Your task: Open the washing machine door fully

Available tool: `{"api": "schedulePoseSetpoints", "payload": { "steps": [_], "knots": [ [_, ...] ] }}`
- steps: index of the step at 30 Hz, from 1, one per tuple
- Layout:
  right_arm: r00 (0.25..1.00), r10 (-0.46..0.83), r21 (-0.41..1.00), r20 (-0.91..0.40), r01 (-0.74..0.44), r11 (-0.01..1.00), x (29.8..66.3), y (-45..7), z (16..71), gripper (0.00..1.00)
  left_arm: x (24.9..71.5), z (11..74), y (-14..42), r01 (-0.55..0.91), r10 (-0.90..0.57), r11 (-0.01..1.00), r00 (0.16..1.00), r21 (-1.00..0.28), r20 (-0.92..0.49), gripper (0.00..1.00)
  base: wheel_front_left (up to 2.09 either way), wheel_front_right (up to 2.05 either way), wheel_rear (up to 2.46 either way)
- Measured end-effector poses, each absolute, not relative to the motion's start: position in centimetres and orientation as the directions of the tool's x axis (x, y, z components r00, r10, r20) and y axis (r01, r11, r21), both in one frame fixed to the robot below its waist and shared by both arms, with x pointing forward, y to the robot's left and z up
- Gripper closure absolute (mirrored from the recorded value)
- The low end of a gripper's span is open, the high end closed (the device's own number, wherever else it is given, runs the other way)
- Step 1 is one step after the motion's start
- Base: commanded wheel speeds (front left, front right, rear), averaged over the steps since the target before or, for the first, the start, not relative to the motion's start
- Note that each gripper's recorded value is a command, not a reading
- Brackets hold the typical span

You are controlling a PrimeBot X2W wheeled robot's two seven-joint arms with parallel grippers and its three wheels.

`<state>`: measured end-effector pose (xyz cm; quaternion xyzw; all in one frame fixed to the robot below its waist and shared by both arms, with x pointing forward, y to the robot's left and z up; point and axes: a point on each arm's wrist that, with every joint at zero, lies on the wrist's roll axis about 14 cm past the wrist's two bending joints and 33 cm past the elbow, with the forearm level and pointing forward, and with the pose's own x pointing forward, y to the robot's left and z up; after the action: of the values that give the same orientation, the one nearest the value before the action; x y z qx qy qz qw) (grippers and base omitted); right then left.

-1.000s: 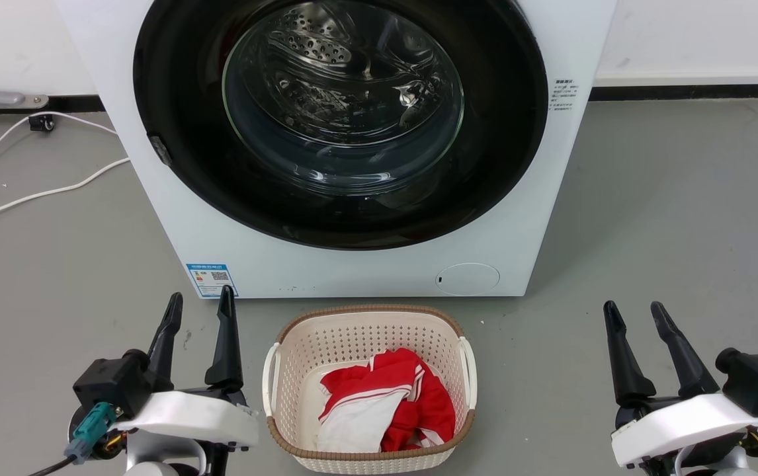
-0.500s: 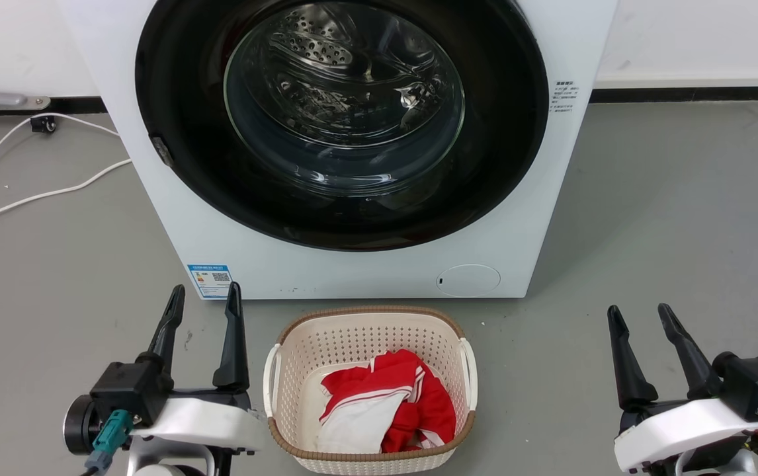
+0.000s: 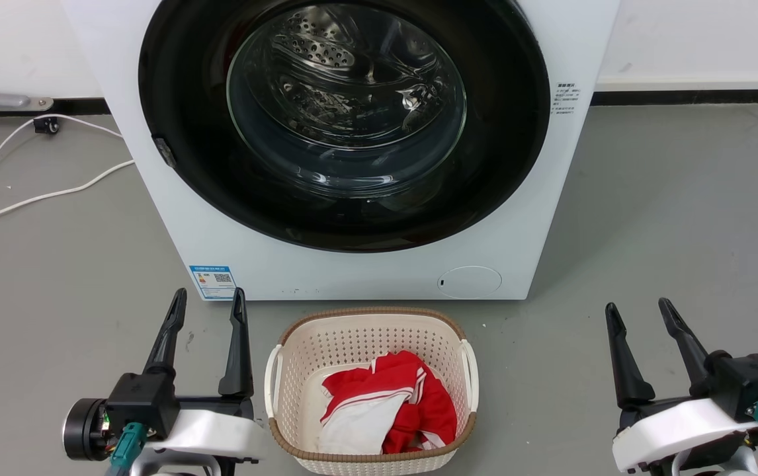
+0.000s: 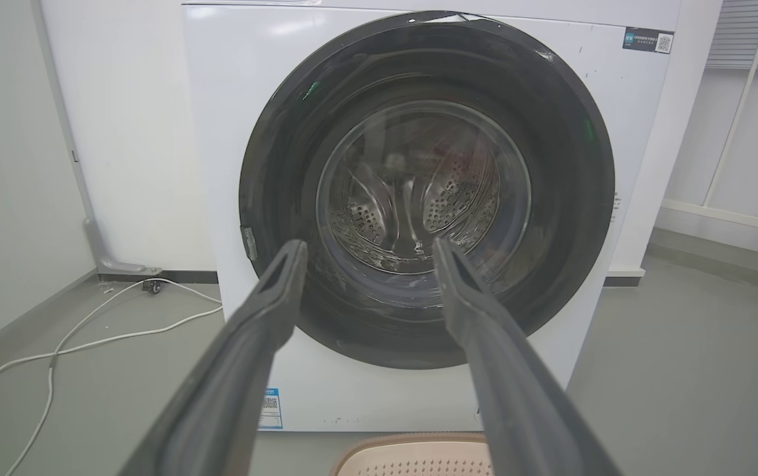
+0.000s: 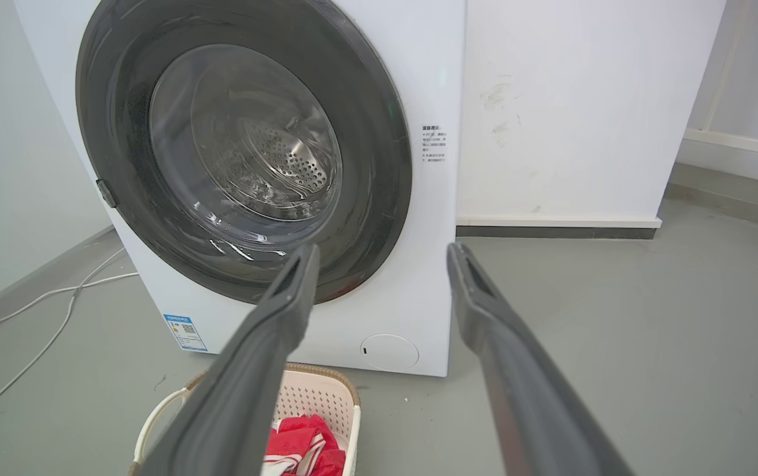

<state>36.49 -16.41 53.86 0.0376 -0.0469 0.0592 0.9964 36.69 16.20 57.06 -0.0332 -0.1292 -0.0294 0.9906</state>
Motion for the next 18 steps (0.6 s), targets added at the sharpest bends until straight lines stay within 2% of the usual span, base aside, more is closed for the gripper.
{"api": "schedulePoseSetpoints", "payload": {
  "steps": [18],
  "knots": [
    [0.985, 0.139, -0.024, 0.099, -0.137, 0.990, 36.47, -15.76, 53.93, 0.00, 36.24, 57.27, 15.97, 0.057, -0.055, 0.998, 0.957, 0.000, 0.284, 0.00, 0.00, 0.00, 0.00]
  ]
}}
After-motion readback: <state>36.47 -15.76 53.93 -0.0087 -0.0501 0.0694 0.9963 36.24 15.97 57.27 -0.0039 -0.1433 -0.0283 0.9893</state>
